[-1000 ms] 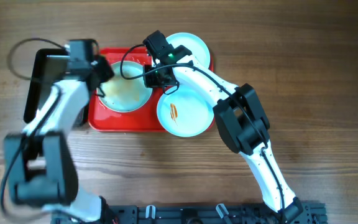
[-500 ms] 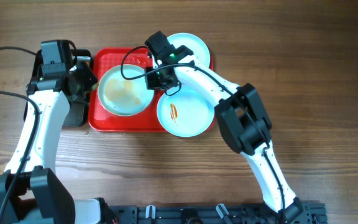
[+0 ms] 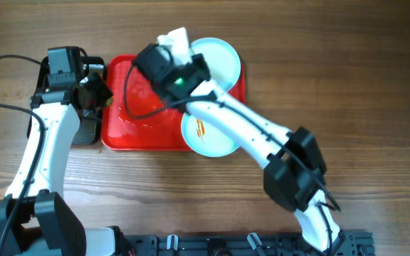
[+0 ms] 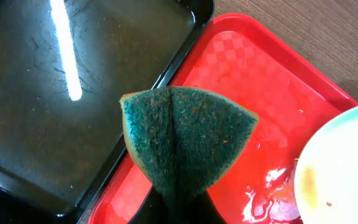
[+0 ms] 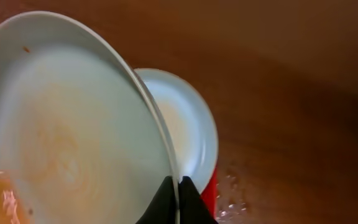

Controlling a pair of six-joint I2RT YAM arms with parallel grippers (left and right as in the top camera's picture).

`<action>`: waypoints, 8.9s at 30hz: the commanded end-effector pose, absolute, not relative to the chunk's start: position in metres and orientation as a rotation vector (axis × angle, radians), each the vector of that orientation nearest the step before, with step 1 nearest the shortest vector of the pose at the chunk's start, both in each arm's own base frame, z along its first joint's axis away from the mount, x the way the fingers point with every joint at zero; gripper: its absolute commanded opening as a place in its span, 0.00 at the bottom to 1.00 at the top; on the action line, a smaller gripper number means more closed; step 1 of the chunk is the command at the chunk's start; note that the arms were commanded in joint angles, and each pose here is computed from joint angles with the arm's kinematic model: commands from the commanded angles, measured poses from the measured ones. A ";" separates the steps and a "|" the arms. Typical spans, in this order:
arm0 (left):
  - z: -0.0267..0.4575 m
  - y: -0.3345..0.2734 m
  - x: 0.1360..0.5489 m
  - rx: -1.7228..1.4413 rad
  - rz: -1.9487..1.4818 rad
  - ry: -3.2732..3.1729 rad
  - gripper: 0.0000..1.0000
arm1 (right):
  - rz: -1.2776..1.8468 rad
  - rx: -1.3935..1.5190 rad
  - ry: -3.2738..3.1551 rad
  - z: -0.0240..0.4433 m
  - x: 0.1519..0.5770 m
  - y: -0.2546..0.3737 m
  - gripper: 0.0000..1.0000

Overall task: Clean dirty plates on tray and stack at the side
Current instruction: 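Lift the cleaned plate with the right gripper, place it right of tray, then grasp the bottom-right plate rim with the right gripper, pull it left, then scrub the second plate with the sponge in the left gripper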

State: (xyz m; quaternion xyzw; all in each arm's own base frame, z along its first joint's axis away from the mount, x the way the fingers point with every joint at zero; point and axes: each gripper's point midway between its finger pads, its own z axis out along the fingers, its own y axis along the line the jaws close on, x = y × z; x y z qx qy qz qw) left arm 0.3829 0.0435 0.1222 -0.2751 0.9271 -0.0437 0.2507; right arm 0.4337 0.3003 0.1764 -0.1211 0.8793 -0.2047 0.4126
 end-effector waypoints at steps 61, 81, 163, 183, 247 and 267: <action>0.120 0.042 0.380 -0.761 -0.132 2.538 0.04 | 0.452 -0.028 3.124 0.052 0.321 0.157 0.44; 0.120 0.042 0.379 -0.762 -0.131 2.541 0.04 | 0.522 -0.107 3.160 0.038 0.321 0.177 0.04; -0.024 0.024 0.375 -0.533 0.427 2.811 0.04 | 0.795 -0.047 2.824 -0.002 0.377 0.345 0.04; -0.033 -0.011 0.373 -0.138 0.192 2.950 0.04 | 0.800 -0.057 2.812 0.000 0.379 0.347 0.04; -0.020 -0.022 0.312 -0.682 0.406 3.014 0.04 | 0.804 -0.060 2.796 0.001 0.381 0.348 0.04; -0.036 -0.091 0.327 0.187 0.137 3.046 0.04 | 0.805 -0.046 2.799 0.001 0.384 0.344 0.04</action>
